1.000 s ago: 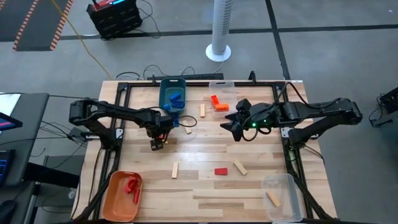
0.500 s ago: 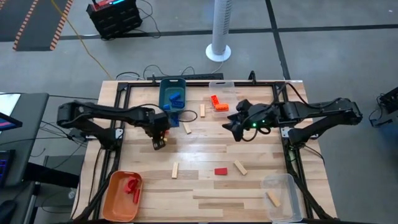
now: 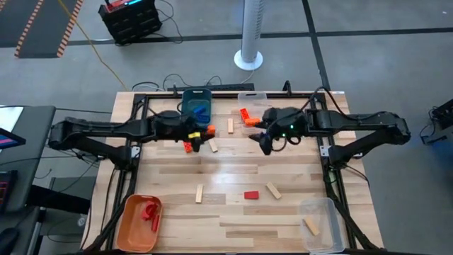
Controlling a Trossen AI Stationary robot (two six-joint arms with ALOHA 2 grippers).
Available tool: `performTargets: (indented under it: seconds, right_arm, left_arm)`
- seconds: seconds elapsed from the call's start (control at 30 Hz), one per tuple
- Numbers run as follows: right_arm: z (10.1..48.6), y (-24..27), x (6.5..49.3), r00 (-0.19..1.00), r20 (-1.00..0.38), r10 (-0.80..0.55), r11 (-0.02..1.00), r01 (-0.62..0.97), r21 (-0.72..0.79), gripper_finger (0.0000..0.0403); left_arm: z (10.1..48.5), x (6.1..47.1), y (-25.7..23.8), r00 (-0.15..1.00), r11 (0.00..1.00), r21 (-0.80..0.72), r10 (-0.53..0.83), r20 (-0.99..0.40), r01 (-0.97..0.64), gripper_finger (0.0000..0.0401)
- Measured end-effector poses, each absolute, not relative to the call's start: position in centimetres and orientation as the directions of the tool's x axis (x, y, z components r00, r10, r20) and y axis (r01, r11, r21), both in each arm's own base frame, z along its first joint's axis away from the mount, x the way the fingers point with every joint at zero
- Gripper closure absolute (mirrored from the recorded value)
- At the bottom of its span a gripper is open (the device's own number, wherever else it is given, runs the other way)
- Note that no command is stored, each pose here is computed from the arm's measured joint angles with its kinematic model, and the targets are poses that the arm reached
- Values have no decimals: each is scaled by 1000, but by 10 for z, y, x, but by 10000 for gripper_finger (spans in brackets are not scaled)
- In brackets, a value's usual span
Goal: Sort blocks
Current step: Put the orange game piece into the top transparent bin
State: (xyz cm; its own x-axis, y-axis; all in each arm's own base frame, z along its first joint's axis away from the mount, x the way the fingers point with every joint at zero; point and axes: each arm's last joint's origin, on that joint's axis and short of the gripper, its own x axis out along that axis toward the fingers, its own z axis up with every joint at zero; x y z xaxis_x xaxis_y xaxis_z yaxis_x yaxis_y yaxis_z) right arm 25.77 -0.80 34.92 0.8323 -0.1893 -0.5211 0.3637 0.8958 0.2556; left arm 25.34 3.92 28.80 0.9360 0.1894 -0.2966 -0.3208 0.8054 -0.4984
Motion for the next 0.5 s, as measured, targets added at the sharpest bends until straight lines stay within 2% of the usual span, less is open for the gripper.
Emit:
performTargets:
  seconds: [0.13, 0.2, 0.37, 0.5]
  right_arm:
    - [366, -17, 271, 940, -328, -97, 924, 207, 321, 138]
    - [372, -22, 278, 969, -242, -51, 932, 133, 338, 138]
    - [379, -34, 288, 994, -112, -15, 954, 48, 296, 137]
    - [377, -41, 298, 998, -65, 12, 946, 10, 323, 137]
  left_arm:
    - [309, 264, 37, 982, 838, -516, 182, -44, -178, 265]
    - [316, 264, 36, 985, 856, -500, 172, 32, -133, 264]
    - [324, 267, 35, 983, 899, -435, 124, 137, -53, 263]
    - [336, 277, 34, 983, 928, -373, 64, 170, 4, 263]
